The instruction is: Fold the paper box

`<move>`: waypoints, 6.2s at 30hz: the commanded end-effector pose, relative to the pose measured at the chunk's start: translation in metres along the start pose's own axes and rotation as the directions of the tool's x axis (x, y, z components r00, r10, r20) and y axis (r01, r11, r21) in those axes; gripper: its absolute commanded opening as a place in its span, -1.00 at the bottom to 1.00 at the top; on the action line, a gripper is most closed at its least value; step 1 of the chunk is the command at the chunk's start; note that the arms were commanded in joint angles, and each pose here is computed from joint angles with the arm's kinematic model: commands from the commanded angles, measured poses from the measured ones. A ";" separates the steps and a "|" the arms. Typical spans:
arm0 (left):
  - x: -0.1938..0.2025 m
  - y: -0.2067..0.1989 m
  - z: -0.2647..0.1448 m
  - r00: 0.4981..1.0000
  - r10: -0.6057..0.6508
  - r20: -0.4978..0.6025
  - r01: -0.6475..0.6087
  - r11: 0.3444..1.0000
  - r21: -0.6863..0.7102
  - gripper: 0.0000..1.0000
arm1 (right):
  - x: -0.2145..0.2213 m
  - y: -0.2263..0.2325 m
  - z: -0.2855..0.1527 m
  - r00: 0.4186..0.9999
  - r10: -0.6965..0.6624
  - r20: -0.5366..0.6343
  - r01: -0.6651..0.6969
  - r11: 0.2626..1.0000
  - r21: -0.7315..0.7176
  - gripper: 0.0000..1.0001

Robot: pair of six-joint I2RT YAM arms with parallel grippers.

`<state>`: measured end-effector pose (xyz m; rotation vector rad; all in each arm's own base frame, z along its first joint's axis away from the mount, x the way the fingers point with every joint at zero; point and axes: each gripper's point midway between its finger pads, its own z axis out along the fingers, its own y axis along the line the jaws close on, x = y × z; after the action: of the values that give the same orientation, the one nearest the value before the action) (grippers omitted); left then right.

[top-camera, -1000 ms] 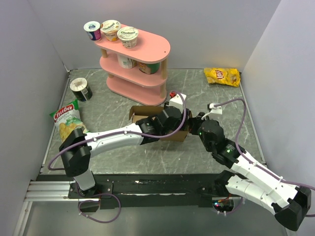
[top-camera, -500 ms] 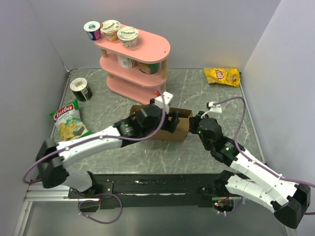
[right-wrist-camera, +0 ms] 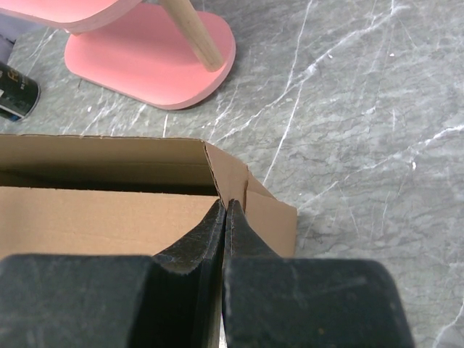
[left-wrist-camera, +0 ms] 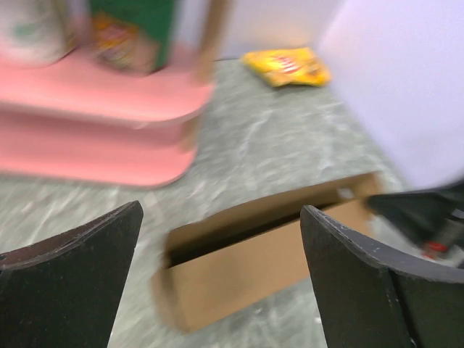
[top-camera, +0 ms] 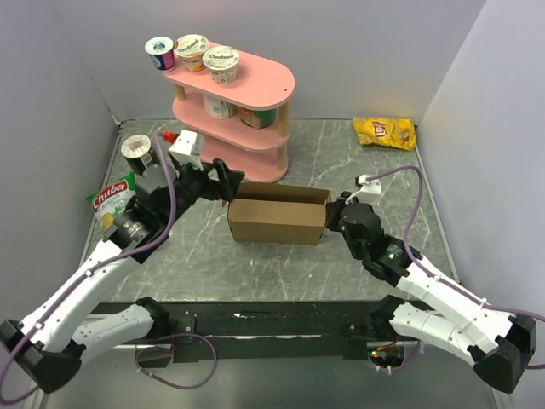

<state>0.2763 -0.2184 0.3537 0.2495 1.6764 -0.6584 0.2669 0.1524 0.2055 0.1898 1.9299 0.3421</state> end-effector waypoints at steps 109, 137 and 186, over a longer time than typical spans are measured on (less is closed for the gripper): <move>0.243 0.108 -0.022 0.907 -0.251 -0.338 0.080 0.891 -0.447 -0.98 | 0.065 -0.022 -0.007 0.952 -0.194 -0.235 0.205 0.979 0.021 -0.87; 0.229 0.098 -0.013 0.911 -0.211 -0.354 0.047 0.906 -0.420 -0.98 | -0.045 0.002 -0.030 0.961 -0.234 -0.148 0.218 0.969 -0.117 0.21; 0.235 0.078 -0.002 0.901 -0.199 -0.385 0.040 0.922 -0.384 -0.98 | -0.051 0.015 0.007 0.964 -0.199 -0.177 0.178 0.976 -0.128 -1.00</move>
<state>0.3072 -0.2055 0.2038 -0.1643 1.8570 -0.5263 0.2906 0.1457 0.2359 -0.1174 2.1021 0.3191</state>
